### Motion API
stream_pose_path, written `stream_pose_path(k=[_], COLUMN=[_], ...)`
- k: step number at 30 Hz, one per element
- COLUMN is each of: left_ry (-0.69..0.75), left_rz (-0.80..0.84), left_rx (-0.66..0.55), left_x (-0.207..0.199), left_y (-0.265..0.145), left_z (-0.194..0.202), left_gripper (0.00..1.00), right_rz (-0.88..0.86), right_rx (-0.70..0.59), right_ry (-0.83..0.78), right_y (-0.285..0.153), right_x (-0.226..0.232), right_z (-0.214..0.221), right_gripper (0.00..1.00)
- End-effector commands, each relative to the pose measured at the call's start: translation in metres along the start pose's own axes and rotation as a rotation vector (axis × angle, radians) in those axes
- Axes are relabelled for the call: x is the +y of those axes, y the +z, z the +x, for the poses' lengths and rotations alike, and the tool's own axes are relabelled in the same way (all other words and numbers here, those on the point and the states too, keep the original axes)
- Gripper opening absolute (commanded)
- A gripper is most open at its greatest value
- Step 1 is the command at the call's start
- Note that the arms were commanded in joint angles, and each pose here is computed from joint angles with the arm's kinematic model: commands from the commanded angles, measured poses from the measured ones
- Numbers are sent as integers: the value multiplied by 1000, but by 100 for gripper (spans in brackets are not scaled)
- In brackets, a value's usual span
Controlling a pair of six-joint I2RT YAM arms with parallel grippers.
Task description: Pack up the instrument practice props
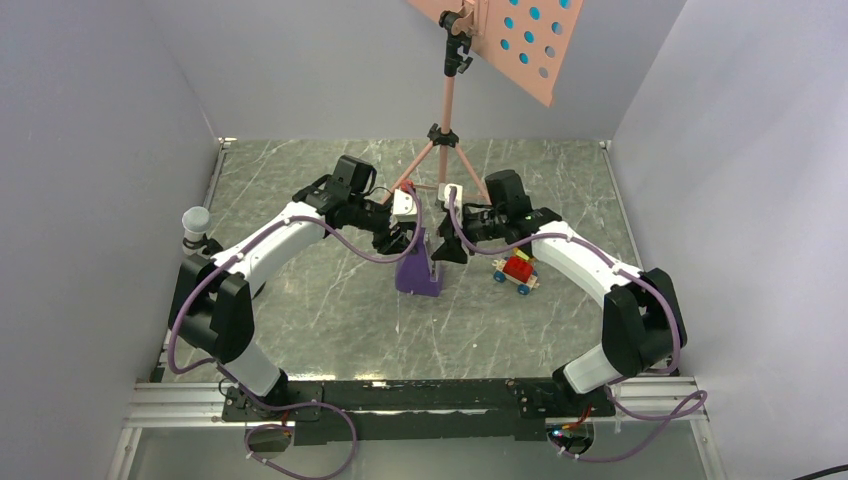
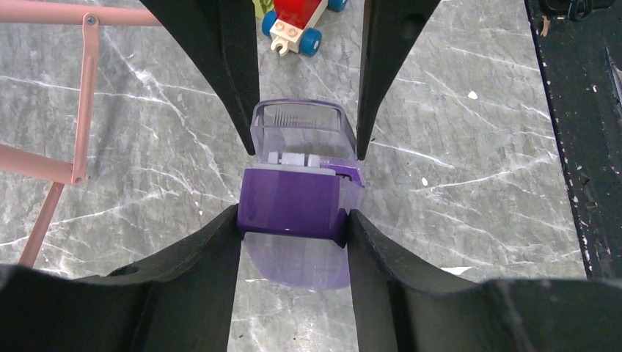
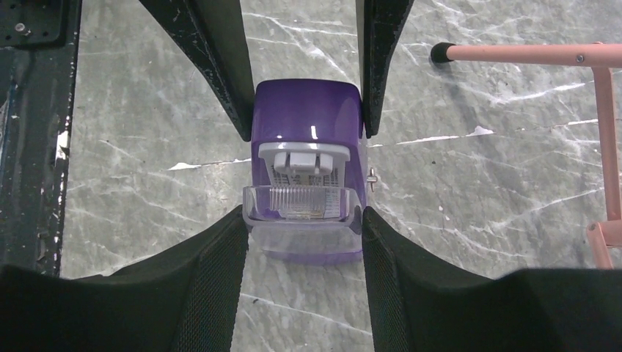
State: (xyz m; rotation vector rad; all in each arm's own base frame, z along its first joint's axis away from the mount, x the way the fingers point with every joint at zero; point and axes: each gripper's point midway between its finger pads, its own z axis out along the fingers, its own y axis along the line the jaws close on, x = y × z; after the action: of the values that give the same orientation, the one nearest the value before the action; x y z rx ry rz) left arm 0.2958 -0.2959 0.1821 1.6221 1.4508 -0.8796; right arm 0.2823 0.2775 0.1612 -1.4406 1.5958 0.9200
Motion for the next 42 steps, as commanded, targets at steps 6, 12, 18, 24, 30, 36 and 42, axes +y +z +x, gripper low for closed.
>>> stream_pose_path(k=[6, 12, 18, 24, 30, 36, 42], left_ry=[0, 0, 2, 12, 13, 29, 29], left_rz=[-22, -22, -20, -10, 1, 22, 4], left_rx=[68, 68, 67, 70, 70, 28, 28], left_x=[1, -1, -1, -4, -5, -2, 2], left_y=[6, 6, 6, 5, 5, 20, 23], left_z=[21, 22, 22, 23, 24, 15, 11], left_gripper=[52, 52, 52, 50, 45, 41, 52], right_rz=[-115, -64, -42, -24, 5, -97, -99], right_rx=[-3, 40, 51, 76, 123, 155, 160], right_ry=[101, 62, 101, 109, 126, 10, 22], right_y=[2, 18, 25, 27, 30, 53, 57], right_x=[30, 30, 24, 20, 11, 33, 31], right_z=[5, 14, 20, 27, 40, 41, 43], right_gripper=[0, 0, 0, 0, 0, 0, 0])
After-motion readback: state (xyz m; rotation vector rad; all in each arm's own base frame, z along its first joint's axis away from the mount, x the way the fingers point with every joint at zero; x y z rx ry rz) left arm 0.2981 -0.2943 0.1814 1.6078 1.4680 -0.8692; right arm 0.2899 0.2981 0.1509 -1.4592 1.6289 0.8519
